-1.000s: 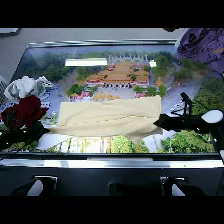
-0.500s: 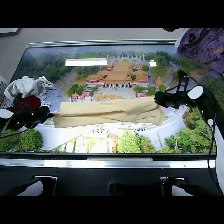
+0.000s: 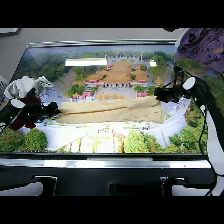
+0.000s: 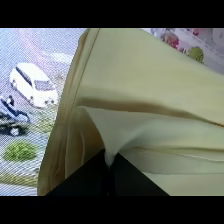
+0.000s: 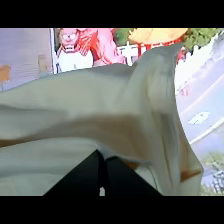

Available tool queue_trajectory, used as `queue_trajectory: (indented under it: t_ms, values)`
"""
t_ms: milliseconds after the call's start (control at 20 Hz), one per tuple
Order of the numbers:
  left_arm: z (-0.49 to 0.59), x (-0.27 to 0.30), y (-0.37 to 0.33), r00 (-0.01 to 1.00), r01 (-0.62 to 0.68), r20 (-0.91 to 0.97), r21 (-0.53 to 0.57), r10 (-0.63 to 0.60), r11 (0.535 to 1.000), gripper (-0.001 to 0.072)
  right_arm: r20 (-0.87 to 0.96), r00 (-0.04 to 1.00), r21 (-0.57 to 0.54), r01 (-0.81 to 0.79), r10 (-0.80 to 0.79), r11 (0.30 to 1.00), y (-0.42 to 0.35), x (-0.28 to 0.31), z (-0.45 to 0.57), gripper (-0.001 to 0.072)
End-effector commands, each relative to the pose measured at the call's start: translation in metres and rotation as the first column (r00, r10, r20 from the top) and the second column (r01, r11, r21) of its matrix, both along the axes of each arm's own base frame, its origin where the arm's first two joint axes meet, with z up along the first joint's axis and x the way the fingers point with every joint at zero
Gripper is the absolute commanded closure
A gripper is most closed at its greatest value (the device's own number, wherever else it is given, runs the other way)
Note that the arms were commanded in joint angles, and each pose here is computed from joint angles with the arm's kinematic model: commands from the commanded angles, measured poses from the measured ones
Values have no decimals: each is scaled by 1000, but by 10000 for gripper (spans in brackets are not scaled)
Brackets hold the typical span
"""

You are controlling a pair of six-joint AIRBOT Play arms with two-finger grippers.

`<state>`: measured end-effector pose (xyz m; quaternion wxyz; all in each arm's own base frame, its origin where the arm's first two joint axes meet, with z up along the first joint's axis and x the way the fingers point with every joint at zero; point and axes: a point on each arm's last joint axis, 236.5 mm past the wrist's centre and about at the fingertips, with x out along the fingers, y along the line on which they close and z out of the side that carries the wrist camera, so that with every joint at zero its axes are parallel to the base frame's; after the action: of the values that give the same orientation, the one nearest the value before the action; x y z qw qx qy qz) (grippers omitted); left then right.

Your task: Fold the clothes and pants, and hang the long-sleeved shirts on hangers.

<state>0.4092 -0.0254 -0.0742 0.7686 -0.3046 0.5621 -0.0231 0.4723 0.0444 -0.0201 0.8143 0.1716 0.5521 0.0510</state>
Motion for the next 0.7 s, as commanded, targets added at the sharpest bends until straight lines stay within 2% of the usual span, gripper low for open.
queue_trajectory:
  t_ms: [0,50,100,150,200,300,350,400,500,650]
  values:
    - [-15,1,-3,999,9,-31,-4,-9,1000,688,-64,998,47,5,-2,999,9,0,-25,682]
    - [-16,2,-2,1000,5,-29,-2,-5,1000,658,-78,997,63,10,-5,998,12,-1,-30,637]
    - [-15,4,-1,1000,-4,-20,2,4,1000,507,-88,996,79,14,-7,997,15,-1,-33,548]
    - [-13,7,0,1000,-6,-13,4,6,1000,325,-90,996,91,17,-9,996,17,-1,-32,485]
    - [-10,10,1,1000,-6,-2,6,6,1000,202,-97,995,103,14,-4,995,20,-2,-28,445]
    - [3,22,3,999,-3,33,12,3,1000,63,-125,991,111,-31,45,993,24,-7,-8,243]
    - [14,29,4,998,-3,61,17,2,1000,25,-130,989,106,-53,67,993,21,-8,6,219]
    - [27,37,6,996,-1,93,21,-1,1000,25,-124,990,98,-57,69,994,12,-5,22,209]
    - [58,50,7,988,8,154,29,-12,1000,25,-77,996,130,45,-35,990,-27,11,48,184]
    - [99,63,8,970,16,240,44,-26,999,25,-152,978,242,178,-144,954,-87,1,36,41]
